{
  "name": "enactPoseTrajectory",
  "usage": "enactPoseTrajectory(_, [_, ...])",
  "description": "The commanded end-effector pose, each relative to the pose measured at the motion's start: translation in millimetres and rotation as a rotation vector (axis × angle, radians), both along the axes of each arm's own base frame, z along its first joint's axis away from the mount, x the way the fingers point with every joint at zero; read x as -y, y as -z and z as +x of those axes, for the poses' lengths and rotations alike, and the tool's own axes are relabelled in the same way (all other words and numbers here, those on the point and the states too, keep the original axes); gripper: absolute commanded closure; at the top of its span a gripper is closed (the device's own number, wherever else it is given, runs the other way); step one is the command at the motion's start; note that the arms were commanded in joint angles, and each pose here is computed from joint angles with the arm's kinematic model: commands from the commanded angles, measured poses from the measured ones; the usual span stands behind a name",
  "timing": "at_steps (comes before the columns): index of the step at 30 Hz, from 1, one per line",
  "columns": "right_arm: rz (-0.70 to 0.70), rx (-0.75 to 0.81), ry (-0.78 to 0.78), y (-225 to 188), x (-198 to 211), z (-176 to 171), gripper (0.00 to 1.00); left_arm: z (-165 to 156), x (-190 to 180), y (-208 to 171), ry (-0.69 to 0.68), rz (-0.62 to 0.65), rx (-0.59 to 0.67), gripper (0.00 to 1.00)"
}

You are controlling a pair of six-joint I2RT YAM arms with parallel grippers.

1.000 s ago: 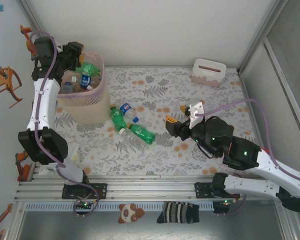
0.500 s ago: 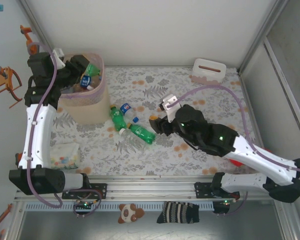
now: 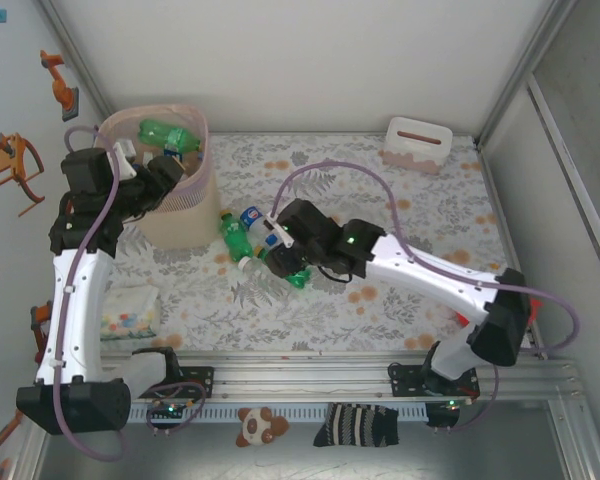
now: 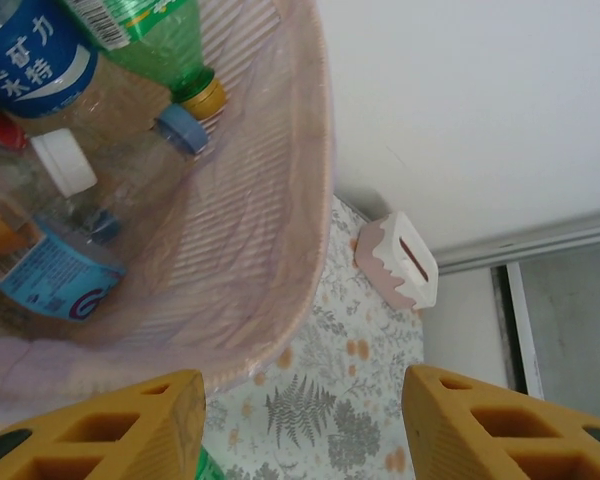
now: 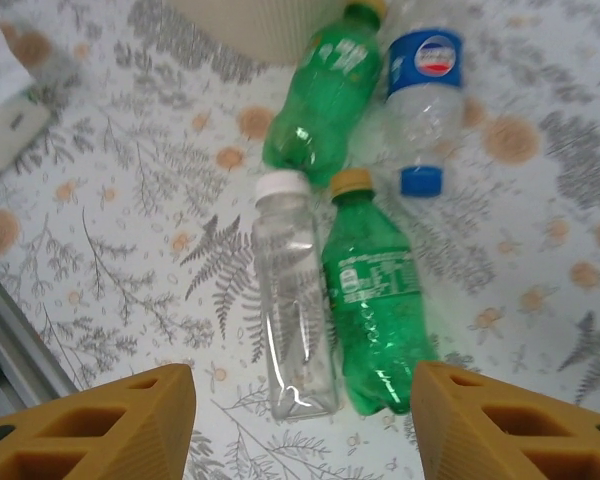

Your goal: Put the plastic bottles in the bin

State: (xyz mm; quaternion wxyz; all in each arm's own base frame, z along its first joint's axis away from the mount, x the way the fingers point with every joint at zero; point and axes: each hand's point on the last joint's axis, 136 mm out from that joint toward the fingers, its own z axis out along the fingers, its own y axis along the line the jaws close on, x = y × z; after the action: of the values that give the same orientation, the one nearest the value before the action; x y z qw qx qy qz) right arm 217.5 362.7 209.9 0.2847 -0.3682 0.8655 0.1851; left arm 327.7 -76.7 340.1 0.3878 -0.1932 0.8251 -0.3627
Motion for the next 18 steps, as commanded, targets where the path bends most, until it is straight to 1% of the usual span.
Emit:
enactPoseTrajectory(1, [-0.009,-0.073,-0.016,15,-14,-7,0.43,-13,-3,3,0.003,0.038,-0.003,0.46])
enactPoseTrajectory(5, [-0.111,-0.103,-0.030,51,-21,-9,0.43,-21,-6,2,-0.007,0.053,-0.001,0.46])
enactPoseTrajectory(11, [-0.232,-0.103,-0.034,90,-26,-7,0.43,-23,-6,-3,-0.002,0.053,0.017,0.45])
enactPoseTrajectory(14, [-0.292,-0.088,-0.021,103,-23,-5,0.42,-23,-6,-3,-0.003,0.054,0.018,0.44])
enactPoseTrajectory(18, [-0.339,-0.083,-0.007,115,-19,-2,0.41,-22,-6,-1,-0.001,0.054,0.010,0.44])
